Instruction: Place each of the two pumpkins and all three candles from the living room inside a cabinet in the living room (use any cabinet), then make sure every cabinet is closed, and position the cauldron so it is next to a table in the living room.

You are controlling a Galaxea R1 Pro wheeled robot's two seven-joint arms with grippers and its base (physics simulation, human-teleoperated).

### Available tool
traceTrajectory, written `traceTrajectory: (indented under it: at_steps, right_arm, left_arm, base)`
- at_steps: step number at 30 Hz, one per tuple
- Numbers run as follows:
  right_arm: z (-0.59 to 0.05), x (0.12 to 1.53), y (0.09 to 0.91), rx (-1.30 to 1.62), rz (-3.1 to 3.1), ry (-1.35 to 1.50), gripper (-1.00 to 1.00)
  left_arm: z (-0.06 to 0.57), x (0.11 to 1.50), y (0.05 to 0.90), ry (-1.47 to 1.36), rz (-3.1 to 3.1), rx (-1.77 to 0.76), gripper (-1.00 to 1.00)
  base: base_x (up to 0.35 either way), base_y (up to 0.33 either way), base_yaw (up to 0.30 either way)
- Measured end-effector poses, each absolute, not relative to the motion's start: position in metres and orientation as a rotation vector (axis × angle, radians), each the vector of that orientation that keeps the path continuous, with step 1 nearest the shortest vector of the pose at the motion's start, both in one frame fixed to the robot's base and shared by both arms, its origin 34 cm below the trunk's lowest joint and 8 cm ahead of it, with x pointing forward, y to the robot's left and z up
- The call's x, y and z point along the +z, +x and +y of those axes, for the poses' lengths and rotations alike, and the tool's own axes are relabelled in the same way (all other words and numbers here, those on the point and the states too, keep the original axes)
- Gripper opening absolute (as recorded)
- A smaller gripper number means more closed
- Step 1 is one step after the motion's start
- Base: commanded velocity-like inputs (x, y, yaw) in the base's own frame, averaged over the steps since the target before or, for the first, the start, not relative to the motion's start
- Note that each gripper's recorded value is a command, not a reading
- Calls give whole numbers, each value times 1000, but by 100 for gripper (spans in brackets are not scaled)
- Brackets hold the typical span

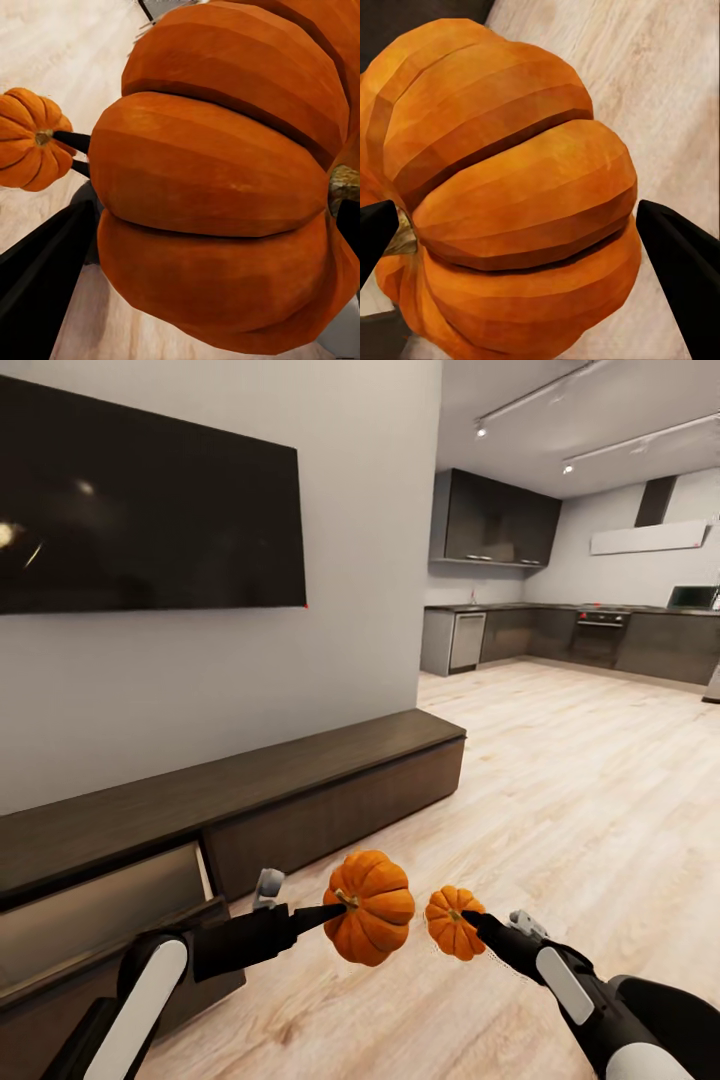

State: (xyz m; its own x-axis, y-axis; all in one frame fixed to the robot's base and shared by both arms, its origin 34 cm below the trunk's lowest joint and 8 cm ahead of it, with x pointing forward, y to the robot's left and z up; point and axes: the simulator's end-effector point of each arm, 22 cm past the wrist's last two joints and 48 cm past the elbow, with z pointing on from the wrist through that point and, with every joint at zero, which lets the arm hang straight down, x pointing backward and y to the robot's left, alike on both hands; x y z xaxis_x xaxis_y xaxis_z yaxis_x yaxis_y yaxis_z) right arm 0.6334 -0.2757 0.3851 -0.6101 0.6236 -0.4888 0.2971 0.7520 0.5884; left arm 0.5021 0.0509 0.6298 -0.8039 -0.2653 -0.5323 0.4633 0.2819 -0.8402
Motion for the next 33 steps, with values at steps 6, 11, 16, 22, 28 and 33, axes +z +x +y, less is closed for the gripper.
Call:
traceTrajectory:
  at_steps: [6,11,16,22,28,33]
  right_arm:
    - [-288,413,652,543,2191,697,-100]
    - [-289,429,658,537,2154,687,-100]
    - [-288,443,661,549,2129,668,-100]
    - [-280,467,665,618,2077,629,-100]
    - [-278,483,670,635,2065,621,-100]
    - [-276,498,674,653,2054,613,-100]
  left_arm:
    - [52,641,500,192,1940,-1564,-100]
    - [52,648,497,207,1928,-1554,-100]
    - [55,657,496,213,1911,-1542,-100]
    - [54,667,492,231,1893,-1535,-100]
    - [54,680,494,233,1891,-1534,-100]
    - [53,691,497,233,1892,-1535,-100]
  base:
    - [0,0,0]
    - [0,0,0]
    - [0,0,0]
    - [0,0,0]
    - [0,0,0]
    - [0,0,0]
